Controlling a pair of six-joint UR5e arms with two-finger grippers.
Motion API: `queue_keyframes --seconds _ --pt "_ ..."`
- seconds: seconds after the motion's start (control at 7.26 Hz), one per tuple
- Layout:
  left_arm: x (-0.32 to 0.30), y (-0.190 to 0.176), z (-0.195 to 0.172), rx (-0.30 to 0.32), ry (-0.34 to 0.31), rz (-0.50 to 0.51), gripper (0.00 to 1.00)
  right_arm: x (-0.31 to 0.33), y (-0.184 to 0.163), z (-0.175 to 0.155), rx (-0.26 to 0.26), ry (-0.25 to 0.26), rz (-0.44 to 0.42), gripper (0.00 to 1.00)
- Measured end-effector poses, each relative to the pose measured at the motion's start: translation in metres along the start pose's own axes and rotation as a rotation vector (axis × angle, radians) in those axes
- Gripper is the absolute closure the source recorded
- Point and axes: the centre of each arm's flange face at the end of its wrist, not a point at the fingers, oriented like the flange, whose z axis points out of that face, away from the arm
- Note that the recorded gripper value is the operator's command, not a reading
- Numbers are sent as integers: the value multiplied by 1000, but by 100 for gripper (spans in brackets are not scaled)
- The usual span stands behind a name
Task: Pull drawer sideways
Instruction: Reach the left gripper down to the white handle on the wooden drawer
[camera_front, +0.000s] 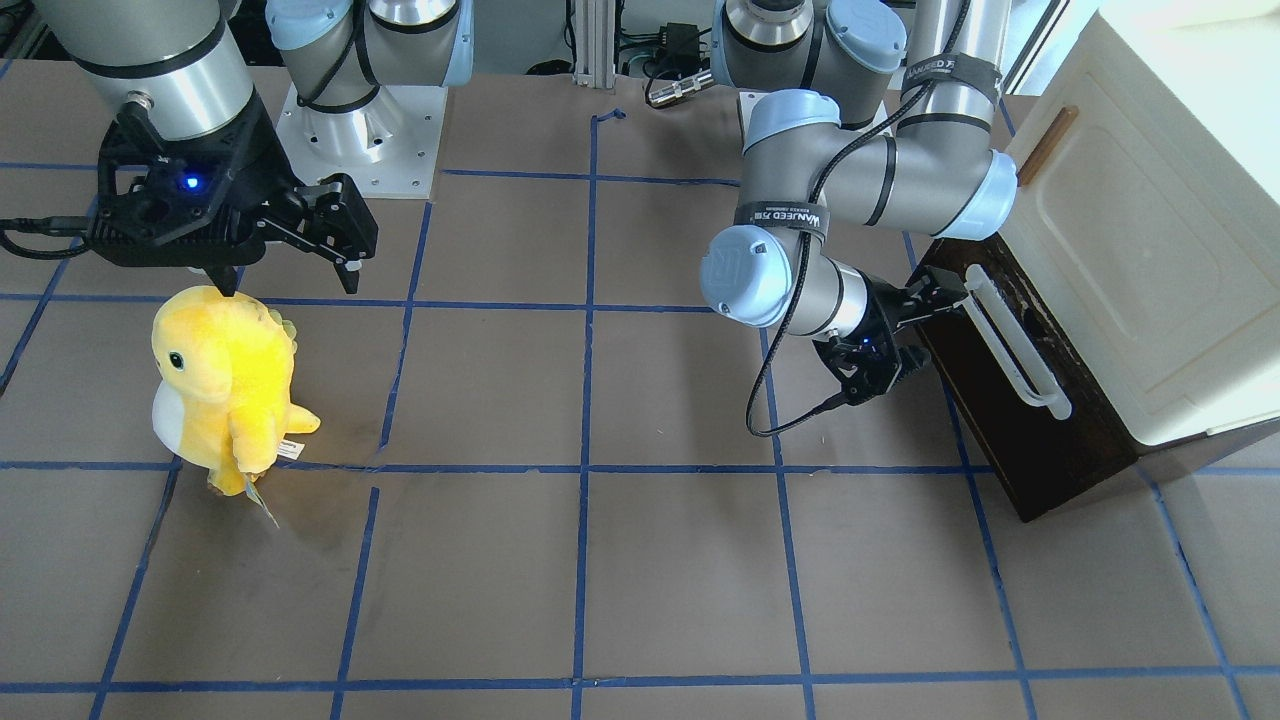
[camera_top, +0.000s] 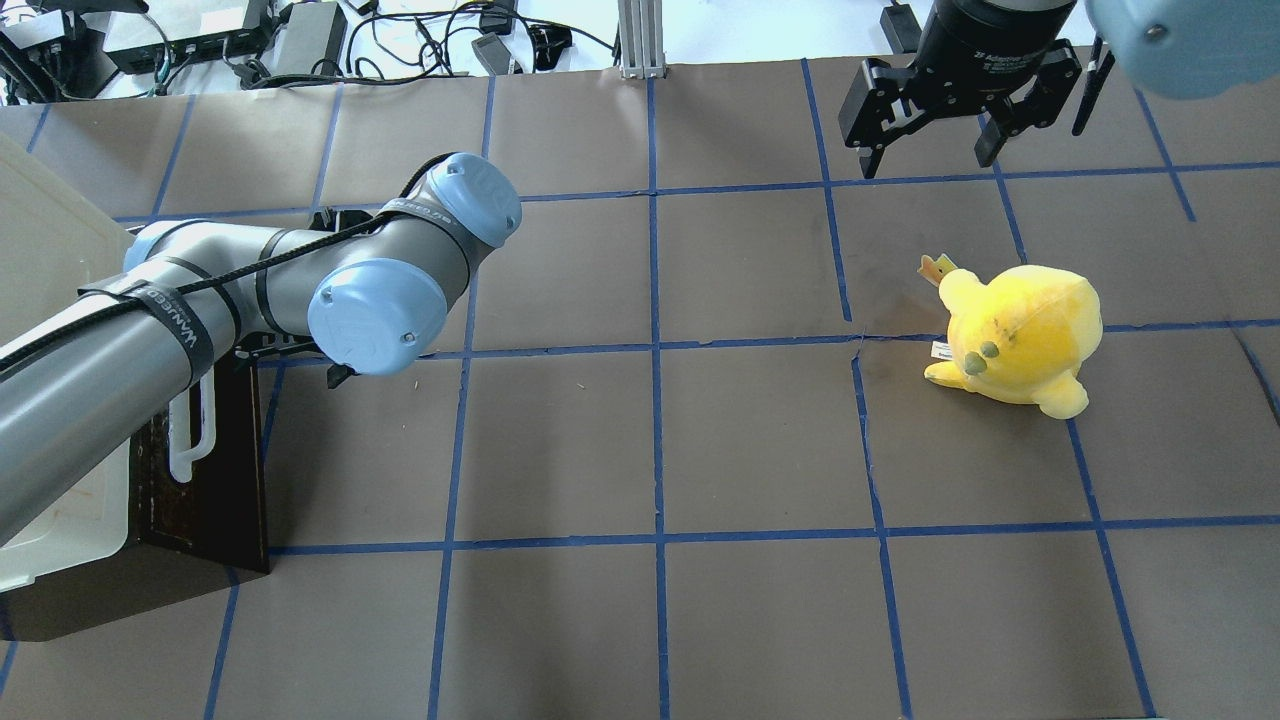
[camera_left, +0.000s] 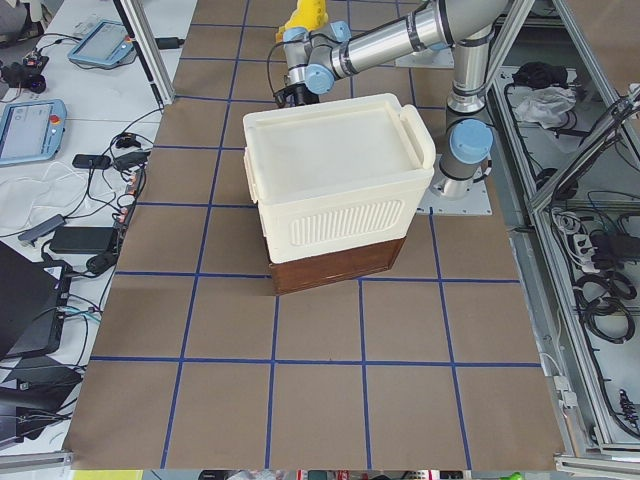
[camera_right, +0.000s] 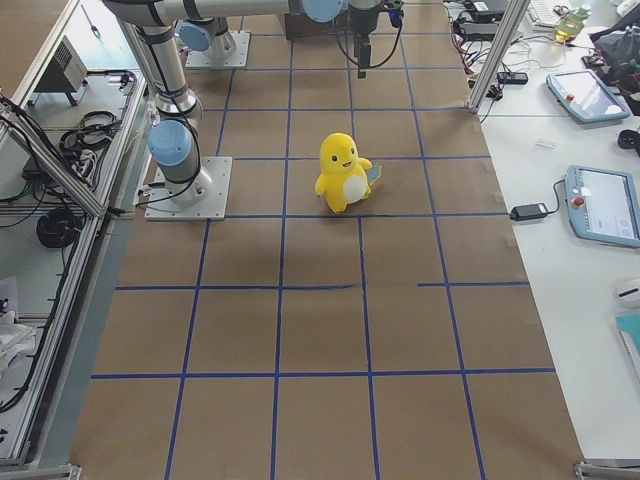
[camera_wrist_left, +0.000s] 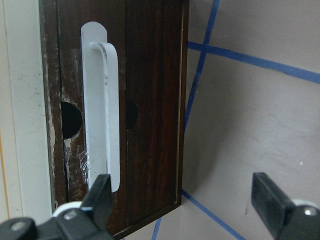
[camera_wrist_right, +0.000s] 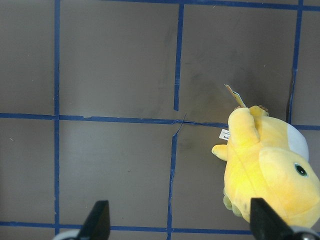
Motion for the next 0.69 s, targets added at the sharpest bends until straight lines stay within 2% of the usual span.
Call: queue_keyframes --seconds 0.41,0.69 --pt "2 -12 38 -51 -81 39 0 0 0 0 0 0 0 0" --pt "1 -29 59 -19 -196 73 0 0 0 0 0 0 0 0"
